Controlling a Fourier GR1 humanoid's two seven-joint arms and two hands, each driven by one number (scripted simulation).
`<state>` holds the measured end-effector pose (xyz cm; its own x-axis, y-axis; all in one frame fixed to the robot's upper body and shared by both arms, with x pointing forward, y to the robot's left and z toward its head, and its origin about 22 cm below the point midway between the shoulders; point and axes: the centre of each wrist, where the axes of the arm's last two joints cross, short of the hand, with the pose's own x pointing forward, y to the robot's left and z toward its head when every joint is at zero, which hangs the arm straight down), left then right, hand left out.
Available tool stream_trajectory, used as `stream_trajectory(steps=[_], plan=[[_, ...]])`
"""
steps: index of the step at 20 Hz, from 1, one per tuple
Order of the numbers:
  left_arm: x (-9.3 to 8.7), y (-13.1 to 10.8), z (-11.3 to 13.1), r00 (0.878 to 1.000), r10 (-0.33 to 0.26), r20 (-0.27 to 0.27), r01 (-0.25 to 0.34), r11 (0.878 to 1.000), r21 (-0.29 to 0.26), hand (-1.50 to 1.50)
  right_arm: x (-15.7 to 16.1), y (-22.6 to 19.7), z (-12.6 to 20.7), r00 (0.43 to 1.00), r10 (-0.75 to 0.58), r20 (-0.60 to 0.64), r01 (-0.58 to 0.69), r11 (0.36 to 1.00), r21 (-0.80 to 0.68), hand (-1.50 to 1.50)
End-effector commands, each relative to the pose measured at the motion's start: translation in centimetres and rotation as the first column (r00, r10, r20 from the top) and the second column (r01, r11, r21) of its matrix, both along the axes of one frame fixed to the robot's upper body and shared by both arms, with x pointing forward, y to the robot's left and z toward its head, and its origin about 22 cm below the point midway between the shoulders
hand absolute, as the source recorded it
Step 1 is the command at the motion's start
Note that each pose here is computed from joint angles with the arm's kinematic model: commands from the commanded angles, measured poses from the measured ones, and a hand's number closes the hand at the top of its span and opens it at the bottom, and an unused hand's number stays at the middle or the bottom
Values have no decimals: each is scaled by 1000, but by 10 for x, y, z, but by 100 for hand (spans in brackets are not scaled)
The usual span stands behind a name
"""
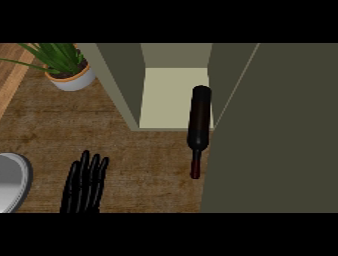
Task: Pick up the wine, place it into the cabinet and close the cabinet
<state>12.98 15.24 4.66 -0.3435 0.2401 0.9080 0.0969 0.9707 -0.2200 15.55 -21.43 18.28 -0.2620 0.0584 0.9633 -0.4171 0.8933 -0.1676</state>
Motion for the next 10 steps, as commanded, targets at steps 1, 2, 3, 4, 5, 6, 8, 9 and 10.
stream_trajectory(steps=[1,2,3,4,5,6,8,9,10], plan=[[-11,15,14,1000,10,10,-10,1000,-12,-150,-35,1,3,992,120,-28,-117,989,86,150],[-17,24,10,1000,-14,2,14,1000,10,-150,-23,13,2,987,148,-65,-139,983,121,150],[-1,37,9,1000,18,-1,-18,1000,7,-150,-36,9,3,979,185,-82,-174,978,118,150],[-16,39,14,1000,9,23,-10,1000,27,-150,-16,11,3,975,185,-126,-168,976,140,150],[-5,37,19,999,35,16,-35,999,-7,-150,-20,8,-9,973,199,-120,-179,971,158,150],[-2,52,11,999,42,20,-43,999,23,-150,-26,15,1,972,200,-126,-180,972,149,150],[-10,58,13,999,40,21,-40,999,11,-150,-43,17,8,964,225,-145,-200,965,169,150],[-5,65,22,998,50,26,-50,999,4,-150,-38,21,6,951,255,-174,-226,959,168,150],[-3,69,31,996,67,52,-68,998,10,-150,-39,24,-1,949,269,-162,-243,956,161,150]])
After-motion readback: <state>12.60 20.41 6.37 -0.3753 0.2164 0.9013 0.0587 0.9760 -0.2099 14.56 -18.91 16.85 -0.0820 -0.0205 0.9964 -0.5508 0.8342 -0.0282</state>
